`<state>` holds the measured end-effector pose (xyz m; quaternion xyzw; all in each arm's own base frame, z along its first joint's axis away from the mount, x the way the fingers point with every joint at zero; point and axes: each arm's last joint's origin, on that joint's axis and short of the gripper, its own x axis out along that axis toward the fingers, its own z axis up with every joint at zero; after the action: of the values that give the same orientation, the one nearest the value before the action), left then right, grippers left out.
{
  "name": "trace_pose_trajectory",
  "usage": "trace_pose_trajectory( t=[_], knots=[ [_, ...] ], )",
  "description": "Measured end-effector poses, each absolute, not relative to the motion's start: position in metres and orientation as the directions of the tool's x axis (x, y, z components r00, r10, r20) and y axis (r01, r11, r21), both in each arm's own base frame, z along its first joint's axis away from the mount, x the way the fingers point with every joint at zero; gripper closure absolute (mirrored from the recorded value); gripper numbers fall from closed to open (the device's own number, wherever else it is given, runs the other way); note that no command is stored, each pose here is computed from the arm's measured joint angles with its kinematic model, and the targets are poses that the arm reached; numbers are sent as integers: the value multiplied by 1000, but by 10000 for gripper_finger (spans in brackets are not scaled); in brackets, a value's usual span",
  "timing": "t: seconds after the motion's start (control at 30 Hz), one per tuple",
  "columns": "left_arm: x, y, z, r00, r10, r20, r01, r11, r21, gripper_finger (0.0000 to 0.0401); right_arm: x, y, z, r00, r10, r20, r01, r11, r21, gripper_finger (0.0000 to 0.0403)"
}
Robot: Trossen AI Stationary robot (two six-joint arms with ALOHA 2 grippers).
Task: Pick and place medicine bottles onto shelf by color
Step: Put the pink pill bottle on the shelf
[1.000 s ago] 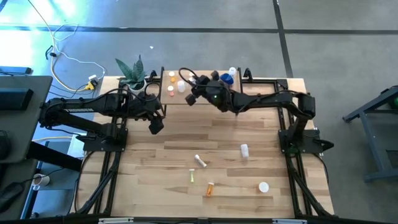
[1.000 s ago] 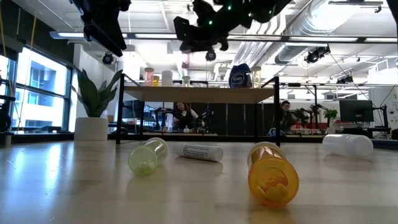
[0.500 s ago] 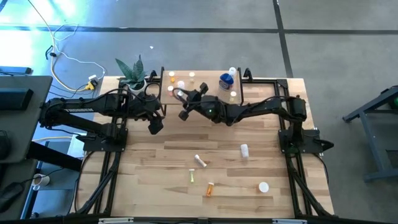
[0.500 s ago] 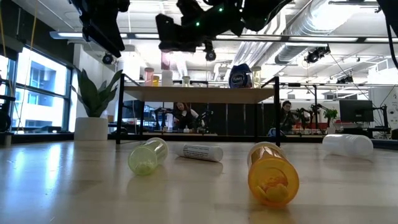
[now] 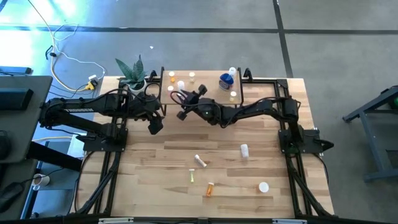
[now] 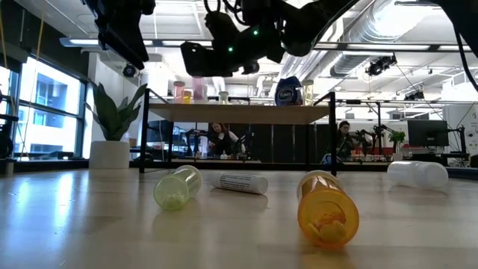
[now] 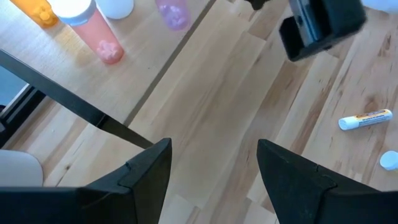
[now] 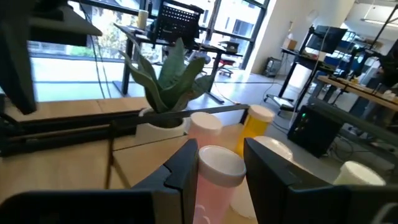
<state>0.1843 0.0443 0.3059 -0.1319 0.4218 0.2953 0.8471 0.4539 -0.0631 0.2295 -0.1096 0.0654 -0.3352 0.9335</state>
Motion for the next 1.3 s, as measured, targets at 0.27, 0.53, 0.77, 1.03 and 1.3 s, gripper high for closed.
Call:
trace_pose_trajectory(
  t=[0.27,0.53,0.77,1.03,1.3],
  knots=[
    [184,44,306,469,394,-791,-613,789,30,174,452,-75,225,746,-659,-93,618,738,-272,304],
    [184,44,306,469,394,-791,-612,790,31,174,451,-76,224,744,-661,-101,618,738,-271,304],
    [184,44,306,469,394,-791,-612,790,31,174,451,-76,223,739,-665,-107,621,734,-276,304],
    [184,44,306,469,394,-791,-612,790,31,174,451,-76,223,718,-687,-109,647,718,-256,278],
    [184,44,306,469,394,-790,-612,790,31,174,450,-73,222,692,-713,-111,668,691,-275,238]
  ],
)
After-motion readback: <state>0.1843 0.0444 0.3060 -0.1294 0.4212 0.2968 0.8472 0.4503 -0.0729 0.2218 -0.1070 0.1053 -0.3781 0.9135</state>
